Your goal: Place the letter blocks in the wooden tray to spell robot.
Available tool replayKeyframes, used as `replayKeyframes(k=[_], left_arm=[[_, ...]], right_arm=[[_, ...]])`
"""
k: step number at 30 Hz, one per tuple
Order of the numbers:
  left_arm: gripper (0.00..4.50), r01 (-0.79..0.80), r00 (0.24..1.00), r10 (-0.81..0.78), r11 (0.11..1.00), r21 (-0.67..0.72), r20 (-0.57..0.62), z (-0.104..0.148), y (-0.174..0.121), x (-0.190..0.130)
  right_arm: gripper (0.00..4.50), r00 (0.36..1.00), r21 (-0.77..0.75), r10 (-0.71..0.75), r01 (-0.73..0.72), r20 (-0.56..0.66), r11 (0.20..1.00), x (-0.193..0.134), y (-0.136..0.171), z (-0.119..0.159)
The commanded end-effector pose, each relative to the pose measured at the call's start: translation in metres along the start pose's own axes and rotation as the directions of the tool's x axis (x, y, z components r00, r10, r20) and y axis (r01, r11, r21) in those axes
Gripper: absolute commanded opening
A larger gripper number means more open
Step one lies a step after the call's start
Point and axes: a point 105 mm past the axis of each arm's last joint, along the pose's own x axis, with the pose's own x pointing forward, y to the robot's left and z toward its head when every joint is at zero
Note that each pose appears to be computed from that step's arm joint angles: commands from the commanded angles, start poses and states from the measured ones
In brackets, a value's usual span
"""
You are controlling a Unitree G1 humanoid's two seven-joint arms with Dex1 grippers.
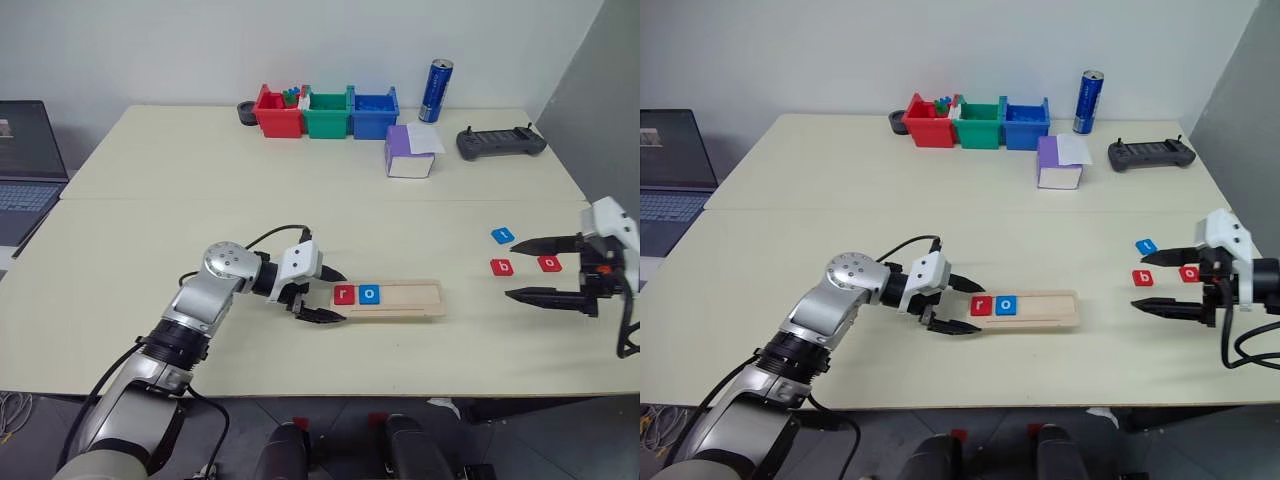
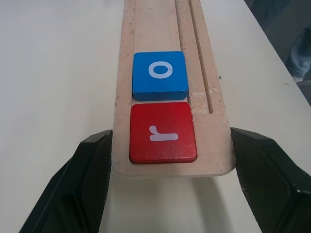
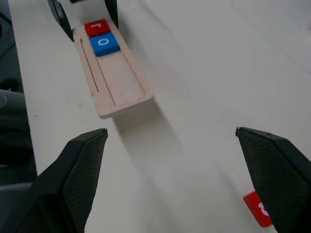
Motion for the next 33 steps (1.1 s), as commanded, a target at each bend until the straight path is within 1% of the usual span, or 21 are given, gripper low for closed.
replayKeyframes(k=[1,4,9,18,23,27,33], left_arm=[[3.37,0.004,1.0,-0.004,0.999,0.049,0.003,0.006,0.002,0.007],[3.37,0.007,1.0,-0.006,0.998,0.06,-0.014,-0.001,-0.002,0.017],[3.37,0.003,1.0,-0.003,0.999,0.054,0.002,-0.002,-0.007,0.032],[3.37,-0.016,0.999,0.018,0.998,0.057,-0.037,-0.009,-0.006,0.04],[3.37,-0.039,0.999,0.041,0.996,0.074,-0.025,-0.005,-0.001,0.046],[3.37,-0.056,0.998,0.056,0.997,0.055,-0.006,-0.004,-0.001,0.05],[3.37,-0.043,0.999,0.043,0.997,0.064,-0.005,-0.002,-0.003,0.052]], right_arm=[[4.5,1.0,-0.044,-0.016,0.017,0.003,0.999,-0.009,0.004,0.01],[4.5,1.0,-0.041,-0.013,0.013,0.002,0.999,-0.007,0.007,0.009],[4.5,1.0,-0.036,-0.004,0.004,-0.001,0.999,-0.002,0.011,0.009],[4.5,1.0,-0.029,-0.005,0.005,-0.006,1.0,-0.001,0.011,0.009],[4.5,1.0,-0.021,-0.014,0.014,-0.015,1.0,-0.002,0.01,0.007],[4.5,1.0,-0.018,-0.019,0.019,-0.011,1.0,-0.001,0.01,0.007],[4.5,1.0,-0.013,-0.025,0.025,-0.01,1.0,-0.001,0.01,0.006]])
